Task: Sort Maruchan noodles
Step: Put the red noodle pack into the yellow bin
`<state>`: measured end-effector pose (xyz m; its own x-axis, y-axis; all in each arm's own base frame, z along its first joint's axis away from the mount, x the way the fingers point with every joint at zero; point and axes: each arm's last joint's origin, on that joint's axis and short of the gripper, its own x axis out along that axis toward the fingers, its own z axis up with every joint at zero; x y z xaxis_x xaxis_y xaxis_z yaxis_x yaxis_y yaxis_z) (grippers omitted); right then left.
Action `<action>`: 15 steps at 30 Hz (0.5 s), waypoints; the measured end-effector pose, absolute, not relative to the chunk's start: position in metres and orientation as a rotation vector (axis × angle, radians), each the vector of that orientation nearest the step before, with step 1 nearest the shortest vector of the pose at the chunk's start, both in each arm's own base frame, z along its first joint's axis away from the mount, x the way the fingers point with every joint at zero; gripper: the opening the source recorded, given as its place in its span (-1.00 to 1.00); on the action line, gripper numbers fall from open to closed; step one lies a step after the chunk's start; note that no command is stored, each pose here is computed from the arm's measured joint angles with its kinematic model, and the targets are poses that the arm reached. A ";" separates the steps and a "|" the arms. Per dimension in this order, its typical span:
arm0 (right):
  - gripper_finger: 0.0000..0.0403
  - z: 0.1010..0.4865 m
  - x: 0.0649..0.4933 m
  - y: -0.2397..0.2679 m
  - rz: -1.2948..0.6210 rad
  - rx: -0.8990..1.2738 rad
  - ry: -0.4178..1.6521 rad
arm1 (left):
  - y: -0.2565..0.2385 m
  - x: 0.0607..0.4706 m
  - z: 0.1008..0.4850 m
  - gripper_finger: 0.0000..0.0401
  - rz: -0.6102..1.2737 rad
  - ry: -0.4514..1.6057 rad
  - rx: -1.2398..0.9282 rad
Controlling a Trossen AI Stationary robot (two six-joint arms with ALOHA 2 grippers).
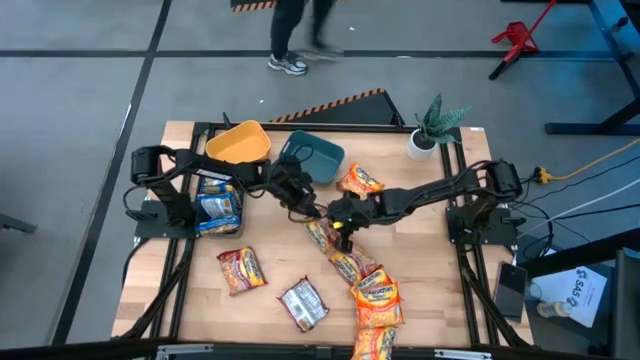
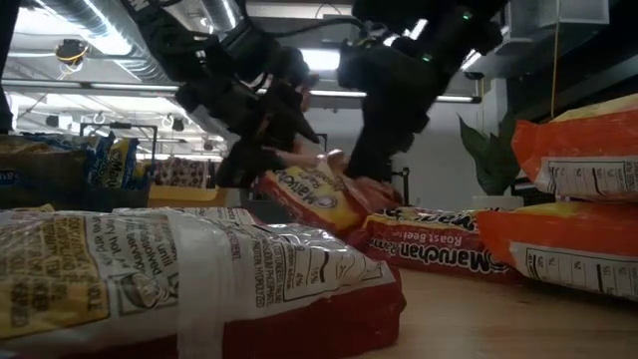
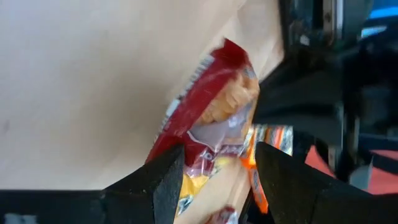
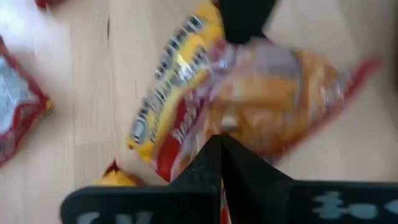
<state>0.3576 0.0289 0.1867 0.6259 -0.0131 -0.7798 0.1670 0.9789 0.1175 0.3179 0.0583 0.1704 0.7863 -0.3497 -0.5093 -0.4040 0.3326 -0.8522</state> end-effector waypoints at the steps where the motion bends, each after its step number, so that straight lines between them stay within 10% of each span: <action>1: -1.00 0.190 0.360 0.026 -0.111 0.185 0.868 | 0.059 0.319 0.171 -0.04 0.039 0.702 -1.260; 15: -1.00 0.199 0.361 0.016 -0.130 0.158 0.843 | 0.054 0.320 0.171 -0.04 0.027 0.698 -1.191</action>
<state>0.3614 0.0162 0.1990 0.6587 -0.0519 -0.7506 0.1767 0.9804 0.0872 0.3200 0.0543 0.1710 0.7925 -0.3345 -0.5100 -0.3730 0.3958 -0.8392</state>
